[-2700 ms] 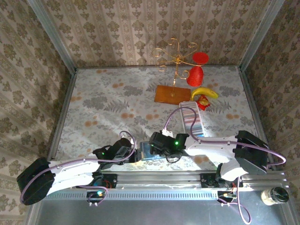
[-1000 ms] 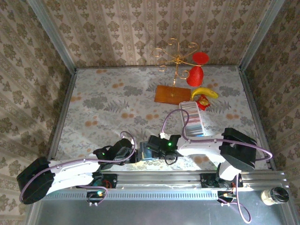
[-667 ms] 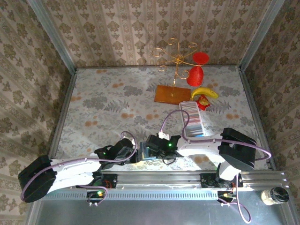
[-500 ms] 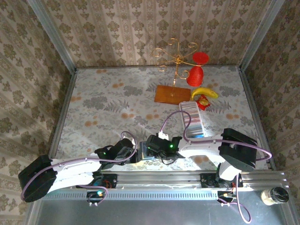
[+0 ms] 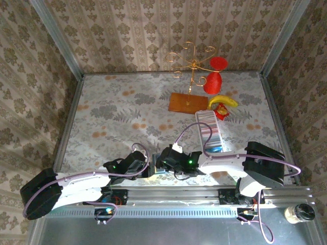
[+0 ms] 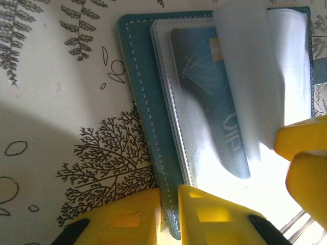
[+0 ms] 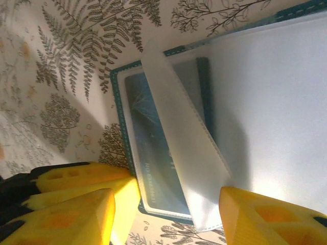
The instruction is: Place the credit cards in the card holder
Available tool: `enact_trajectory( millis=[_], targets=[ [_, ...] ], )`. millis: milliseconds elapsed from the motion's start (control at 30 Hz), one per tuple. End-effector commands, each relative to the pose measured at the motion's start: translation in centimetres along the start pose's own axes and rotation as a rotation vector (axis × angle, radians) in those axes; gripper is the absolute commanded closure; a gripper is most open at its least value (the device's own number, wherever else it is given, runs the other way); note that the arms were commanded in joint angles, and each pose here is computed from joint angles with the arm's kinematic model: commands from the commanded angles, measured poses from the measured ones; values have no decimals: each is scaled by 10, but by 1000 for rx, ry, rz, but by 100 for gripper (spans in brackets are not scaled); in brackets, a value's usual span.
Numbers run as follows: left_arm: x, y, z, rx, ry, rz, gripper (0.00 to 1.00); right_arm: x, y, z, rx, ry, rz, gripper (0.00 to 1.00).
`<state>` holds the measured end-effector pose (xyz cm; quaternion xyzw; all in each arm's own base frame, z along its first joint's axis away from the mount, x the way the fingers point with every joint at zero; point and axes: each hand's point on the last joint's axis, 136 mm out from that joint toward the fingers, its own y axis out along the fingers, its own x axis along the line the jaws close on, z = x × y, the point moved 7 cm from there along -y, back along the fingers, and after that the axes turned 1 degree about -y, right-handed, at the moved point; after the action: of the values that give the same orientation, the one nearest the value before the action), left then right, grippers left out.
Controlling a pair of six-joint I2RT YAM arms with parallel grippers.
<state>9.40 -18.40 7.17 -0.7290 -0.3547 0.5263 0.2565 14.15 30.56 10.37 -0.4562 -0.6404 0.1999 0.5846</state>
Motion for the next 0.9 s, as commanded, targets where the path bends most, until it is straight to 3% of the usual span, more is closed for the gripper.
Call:
enact_trajectory(
  millis=[0, 333, 633, 867],
  targets=[
    [-2, 3, 4, 2, -3, 24, 83, 9, -1, -2, -33, 37, -63, 44],
    [-2, -1, 2, -26, -3, 33, 86, 17, 4, 0, -40, 40, -97, 44],
    [11, -23, 2, -103, -20, -8, 83, 18, 13, 1, -41, 48, -106, 44],
    [32, -47, 2, -175, -37, -133, 81, 28, 19, 0, -37, 50, -136, 44]
  ],
)
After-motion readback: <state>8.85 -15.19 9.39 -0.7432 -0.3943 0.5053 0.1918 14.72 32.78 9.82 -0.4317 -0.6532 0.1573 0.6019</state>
